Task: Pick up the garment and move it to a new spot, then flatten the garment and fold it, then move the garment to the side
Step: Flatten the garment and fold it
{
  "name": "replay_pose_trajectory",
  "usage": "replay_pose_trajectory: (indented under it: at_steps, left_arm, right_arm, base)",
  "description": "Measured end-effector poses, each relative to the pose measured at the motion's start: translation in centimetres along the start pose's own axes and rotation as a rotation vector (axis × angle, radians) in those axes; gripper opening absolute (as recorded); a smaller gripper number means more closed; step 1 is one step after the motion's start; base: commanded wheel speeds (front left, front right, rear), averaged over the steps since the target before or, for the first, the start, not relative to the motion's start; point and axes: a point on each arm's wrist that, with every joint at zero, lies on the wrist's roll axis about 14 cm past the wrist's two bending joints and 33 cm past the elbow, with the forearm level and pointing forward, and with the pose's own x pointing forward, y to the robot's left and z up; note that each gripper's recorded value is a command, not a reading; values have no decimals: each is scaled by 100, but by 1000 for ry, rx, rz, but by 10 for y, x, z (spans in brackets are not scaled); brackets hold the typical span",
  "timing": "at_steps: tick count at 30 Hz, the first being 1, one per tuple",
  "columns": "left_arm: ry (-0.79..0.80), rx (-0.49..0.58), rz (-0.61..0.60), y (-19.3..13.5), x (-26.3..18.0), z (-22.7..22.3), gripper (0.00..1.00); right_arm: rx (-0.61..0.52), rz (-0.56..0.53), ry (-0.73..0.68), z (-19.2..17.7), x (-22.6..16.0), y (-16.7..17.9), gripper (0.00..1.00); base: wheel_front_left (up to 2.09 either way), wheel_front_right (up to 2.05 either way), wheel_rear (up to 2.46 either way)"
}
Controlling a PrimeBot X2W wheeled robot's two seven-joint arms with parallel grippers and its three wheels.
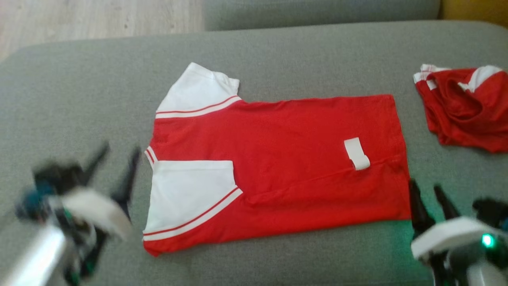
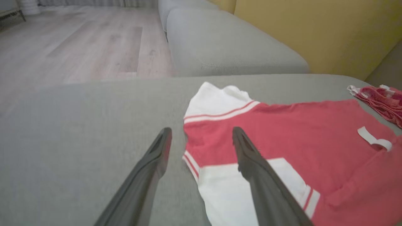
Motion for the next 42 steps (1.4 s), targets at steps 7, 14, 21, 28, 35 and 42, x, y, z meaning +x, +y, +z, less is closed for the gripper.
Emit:
replay_pose_trajectory:
  at_steps: [7, 14, 21, 28, 35, 42]
  left_arm:
    - [-108, 165, -61, 5, 51, 91, 100]
    - [6, 202, -78, 22, 122, 91, 100]
    - [190, 176, -106, 29, 184, 28, 100]
    - [350, 181, -152, 25, 218, -28, 100]
    - [414, 193, -183, 18, 235, -41, 100]
    - [440, 201, -249, -2, 228, -43, 0]
  right_arm:
    - [-87, 79, -96, 53, 35, 32, 100]
    - [-151, 140, -125, 79, 73, 57, 100]
    - [-182, 103, -109, 80, 98, 41, 100]
    - [-182, 38, -72, 62, 103, 13, 100]
    - [-180, 18, -64, 57, 106, 4, 100]
    - [-191, 44, -56, 59, 114, 12, 100]
  base:
    - [0, 0, 0]
    - [0, 0, 0]
    - [0, 0, 0]
    - [0, 0, 0]
    - [0, 0, 0]
    - [0, 0, 0]
